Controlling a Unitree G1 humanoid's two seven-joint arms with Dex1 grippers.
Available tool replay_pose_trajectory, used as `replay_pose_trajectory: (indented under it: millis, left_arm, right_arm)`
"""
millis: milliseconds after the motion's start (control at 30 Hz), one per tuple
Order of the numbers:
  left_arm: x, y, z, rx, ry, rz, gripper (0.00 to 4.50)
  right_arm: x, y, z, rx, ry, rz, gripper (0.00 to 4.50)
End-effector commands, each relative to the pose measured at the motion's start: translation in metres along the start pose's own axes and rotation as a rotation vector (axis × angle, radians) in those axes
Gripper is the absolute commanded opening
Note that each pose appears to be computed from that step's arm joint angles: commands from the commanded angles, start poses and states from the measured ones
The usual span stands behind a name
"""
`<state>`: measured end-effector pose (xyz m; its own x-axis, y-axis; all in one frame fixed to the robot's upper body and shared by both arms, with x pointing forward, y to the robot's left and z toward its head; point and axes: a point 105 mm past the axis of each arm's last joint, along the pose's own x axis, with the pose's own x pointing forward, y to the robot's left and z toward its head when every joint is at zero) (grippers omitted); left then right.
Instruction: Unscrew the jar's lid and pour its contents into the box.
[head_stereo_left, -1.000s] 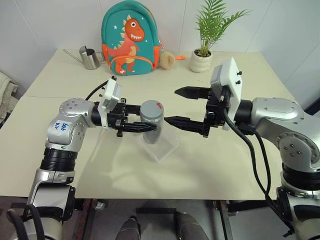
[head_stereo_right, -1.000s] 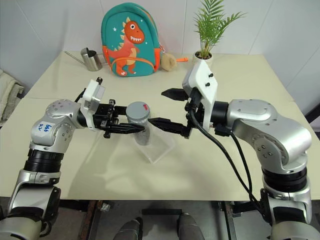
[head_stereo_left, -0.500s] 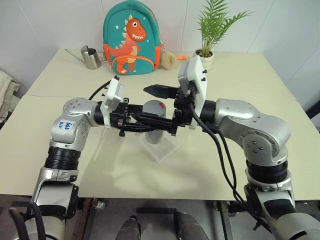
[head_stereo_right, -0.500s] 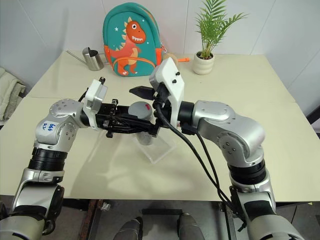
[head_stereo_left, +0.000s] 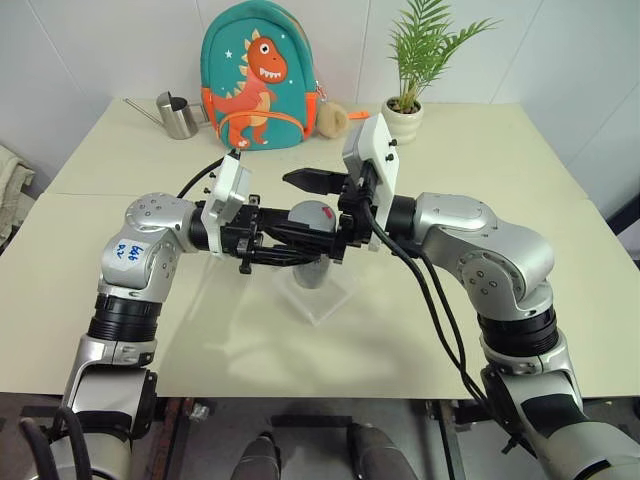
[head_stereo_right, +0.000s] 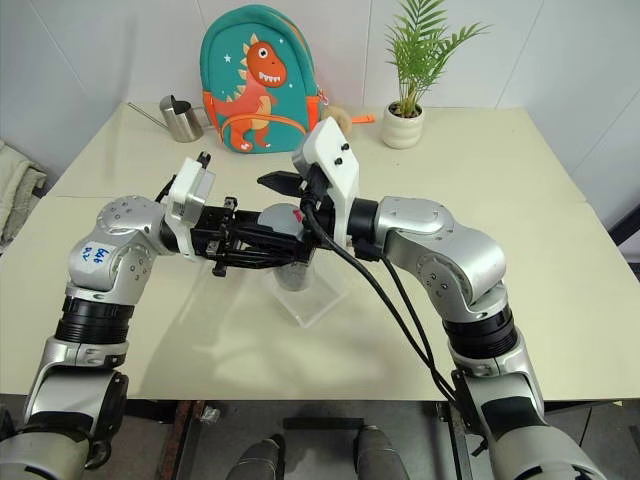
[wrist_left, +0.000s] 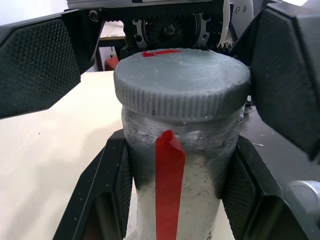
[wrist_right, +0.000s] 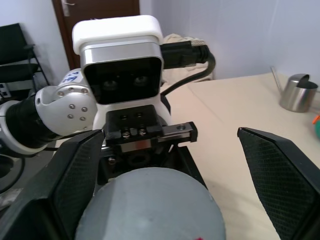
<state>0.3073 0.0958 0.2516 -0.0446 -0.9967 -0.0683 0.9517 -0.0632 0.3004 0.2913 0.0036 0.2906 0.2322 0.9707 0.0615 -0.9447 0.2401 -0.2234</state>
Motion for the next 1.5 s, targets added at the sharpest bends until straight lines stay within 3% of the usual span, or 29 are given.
replay_pose_trajectory:
  millis: [33,767,1500]
  left_arm:
    - [0.001,-0.006,0.01,0.045,-0.018,-0.013,2.01]
    - [0.001,-0.012,0.01,0.032,-0.022,-0.001,2.01]
    - [-0.003,-0.007,0.007,0.017,-0.014,0.036,2.01]
  right_arm:
    - [-0.004,0.001,0.012,-0.035,-0.041,0.014,4.48]
    - [-0.05,-0.028,0.004,-0.083,0.068,-0.133,4.48]
    - [-0.076,-0.01,0.013,-0.113,0.147,-0.14,4.48]
